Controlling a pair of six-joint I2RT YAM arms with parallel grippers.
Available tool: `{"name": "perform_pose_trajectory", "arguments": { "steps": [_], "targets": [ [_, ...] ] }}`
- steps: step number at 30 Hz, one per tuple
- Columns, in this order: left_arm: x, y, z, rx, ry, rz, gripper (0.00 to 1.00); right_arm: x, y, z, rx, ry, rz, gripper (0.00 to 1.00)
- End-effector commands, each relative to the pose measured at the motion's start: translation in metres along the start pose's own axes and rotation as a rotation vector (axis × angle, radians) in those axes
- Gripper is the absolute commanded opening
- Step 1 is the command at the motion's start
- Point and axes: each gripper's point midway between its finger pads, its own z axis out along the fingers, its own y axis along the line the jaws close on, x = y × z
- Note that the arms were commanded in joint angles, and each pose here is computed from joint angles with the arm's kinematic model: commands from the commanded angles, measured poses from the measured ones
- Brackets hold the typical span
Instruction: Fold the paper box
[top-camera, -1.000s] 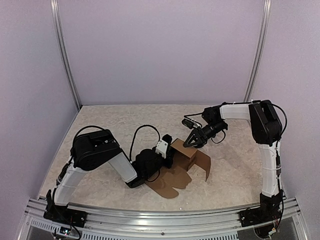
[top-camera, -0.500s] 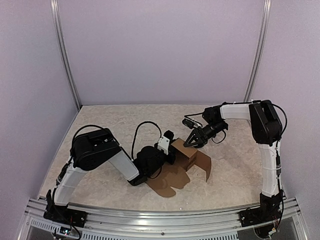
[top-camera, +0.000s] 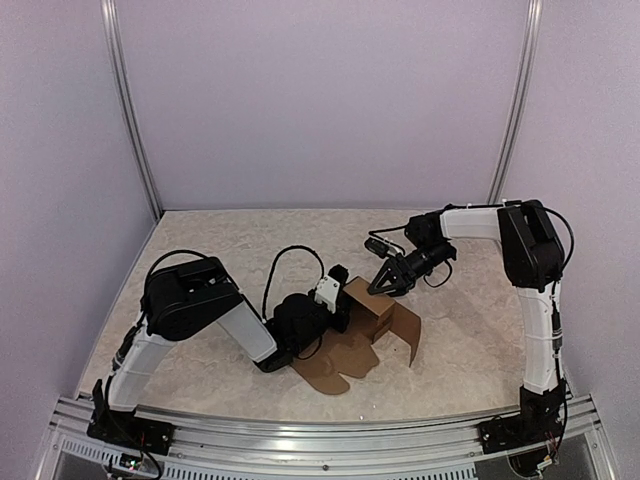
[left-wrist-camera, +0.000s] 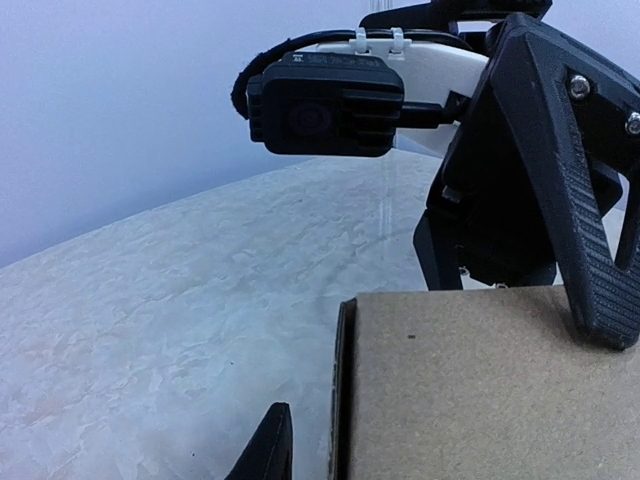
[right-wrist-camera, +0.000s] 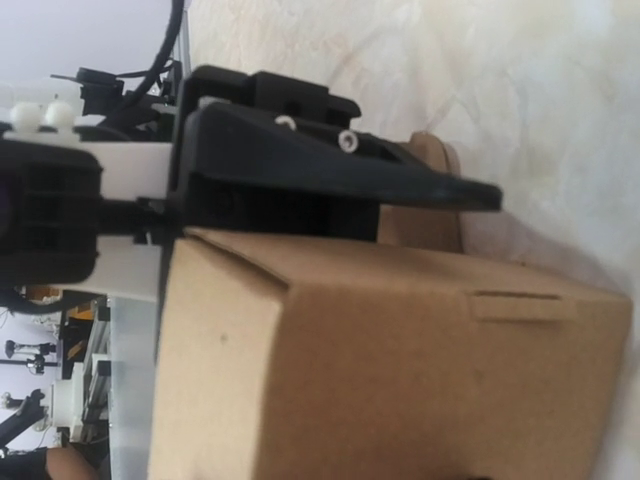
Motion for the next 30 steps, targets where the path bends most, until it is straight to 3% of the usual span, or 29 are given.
{"name": "perform_pose_trajectory", "arguments": {
  "steps": [1,5,14,25,28,30],
  "targets": [
    [0.003,-0.001,0.000,0.018,0.019,0.013,0.24,0.005,-0.009,0.007,-0.001,0.026,0.020,0.61],
    [0.004,-0.003,0.001,0.022,0.019,0.014,0.21,0.005,-0.007,0.006,0.006,0.027,0.015,0.61],
    [0.007,0.002,0.005,-0.017,0.028,0.017,0.03,0.005,-0.006,0.007,-0.010,0.021,0.020,0.61],
    [0.008,0.005,0.018,-0.178,0.030,0.020,0.00,0.005,0.004,0.012,-0.044,0.027,0.008,0.61],
    [0.006,0.000,0.007,-0.135,0.028,0.022,0.20,0.000,0.000,0.003,-0.008,0.020,-0.008,0.61],
    [0.002,0.000,-0.003,-0.107,0.021,0.031,0.28,-0.007,-0.004,-0.012,0.019,-0.005,-0.016,0.61]
  ]
}}
